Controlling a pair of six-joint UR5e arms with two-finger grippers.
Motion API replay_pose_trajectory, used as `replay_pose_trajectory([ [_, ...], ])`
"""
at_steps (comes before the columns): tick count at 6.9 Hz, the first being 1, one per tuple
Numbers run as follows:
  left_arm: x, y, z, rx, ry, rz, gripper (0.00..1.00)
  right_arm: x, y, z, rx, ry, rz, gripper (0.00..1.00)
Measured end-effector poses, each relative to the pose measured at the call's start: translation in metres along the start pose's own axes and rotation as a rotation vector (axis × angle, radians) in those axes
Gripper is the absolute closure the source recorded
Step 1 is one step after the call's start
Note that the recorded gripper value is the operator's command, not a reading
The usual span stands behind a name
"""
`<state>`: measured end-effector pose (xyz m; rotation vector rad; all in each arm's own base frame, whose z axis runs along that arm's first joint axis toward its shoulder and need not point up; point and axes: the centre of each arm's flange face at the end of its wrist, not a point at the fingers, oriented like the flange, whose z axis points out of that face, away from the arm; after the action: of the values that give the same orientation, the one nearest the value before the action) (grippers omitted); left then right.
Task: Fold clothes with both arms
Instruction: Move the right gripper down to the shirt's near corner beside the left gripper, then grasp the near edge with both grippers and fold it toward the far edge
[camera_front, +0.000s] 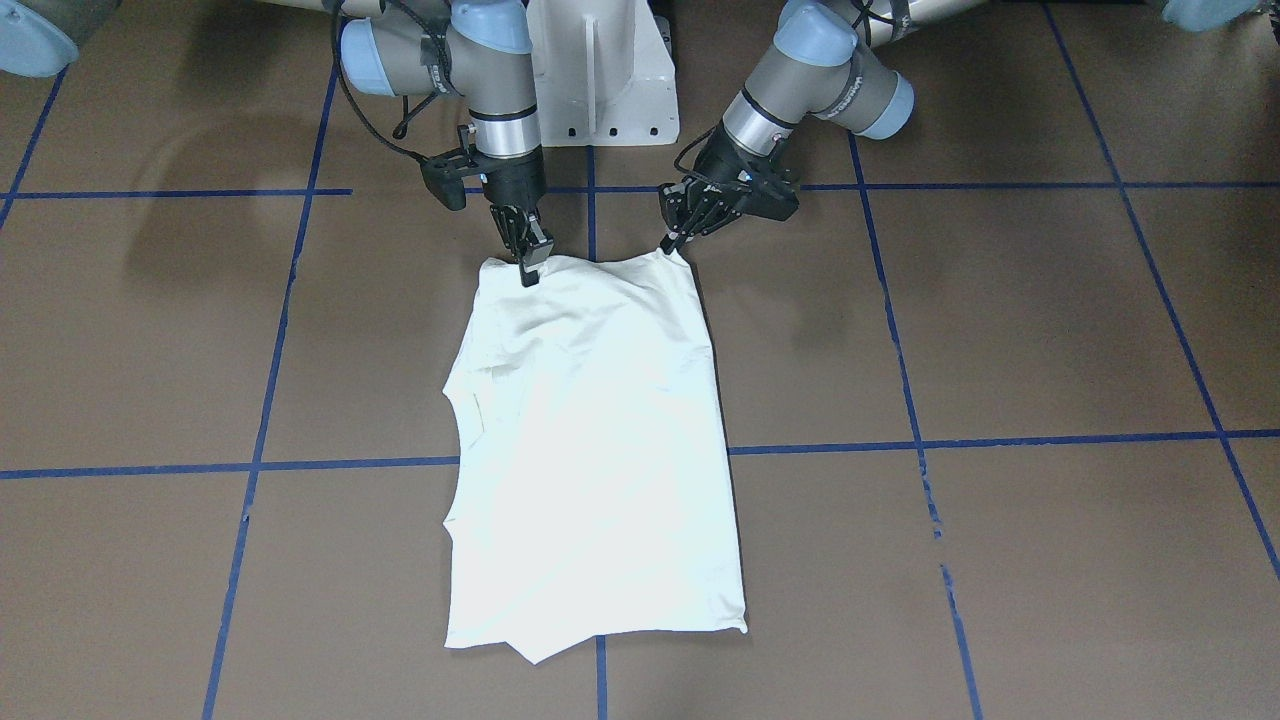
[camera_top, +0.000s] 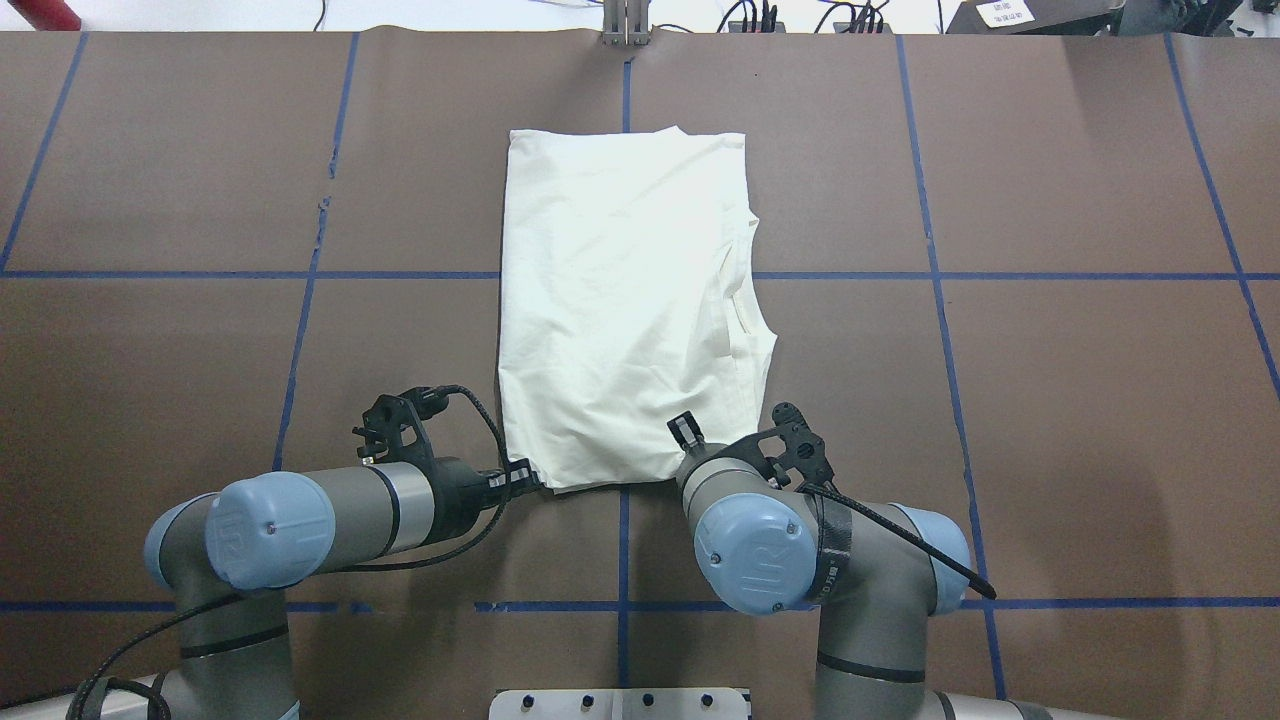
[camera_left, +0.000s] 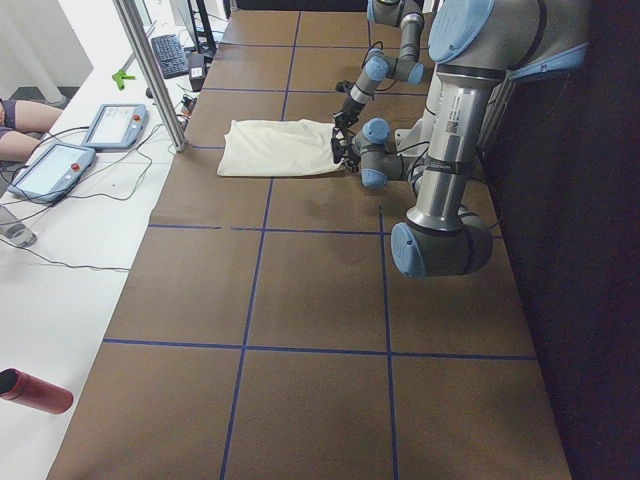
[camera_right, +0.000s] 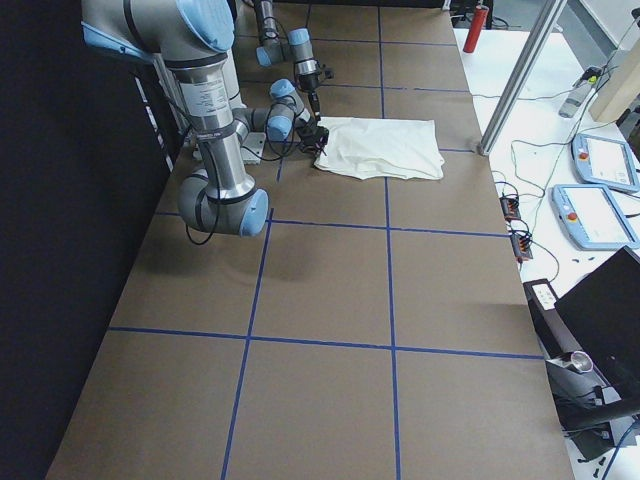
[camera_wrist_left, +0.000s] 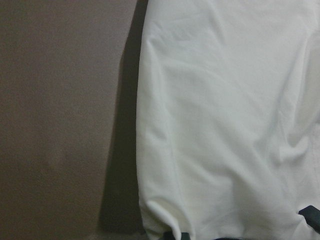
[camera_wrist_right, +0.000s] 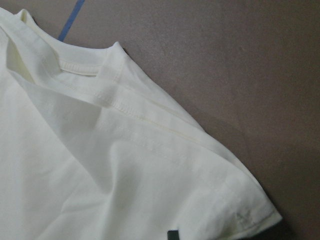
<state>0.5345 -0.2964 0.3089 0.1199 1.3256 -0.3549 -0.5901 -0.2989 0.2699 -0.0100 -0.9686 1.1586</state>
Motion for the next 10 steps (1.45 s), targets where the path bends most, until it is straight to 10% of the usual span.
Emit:
replay_pose_trajectory([
  [3, 0.033, 0.003, -0.037, -0.011, -0.003, 0.009, 1.0, -0.009, -0.02, -0.044, -0.034, -0.034, 0.02, 1.0],
  [7, 0.1, 0.014, -0.16, -0.047, -0.036, 0.005, 1.0, 0.008, -0.029, -0.188, -0.096, 0.023, -0.016, 1.0],
  [10, 0.131, 0.018, -0.182, -0.079, -0.09, 0.025, 1.0, 0.006, -0.036, -0.199, -0.074, 0.041, -0.034, 1.0],
])
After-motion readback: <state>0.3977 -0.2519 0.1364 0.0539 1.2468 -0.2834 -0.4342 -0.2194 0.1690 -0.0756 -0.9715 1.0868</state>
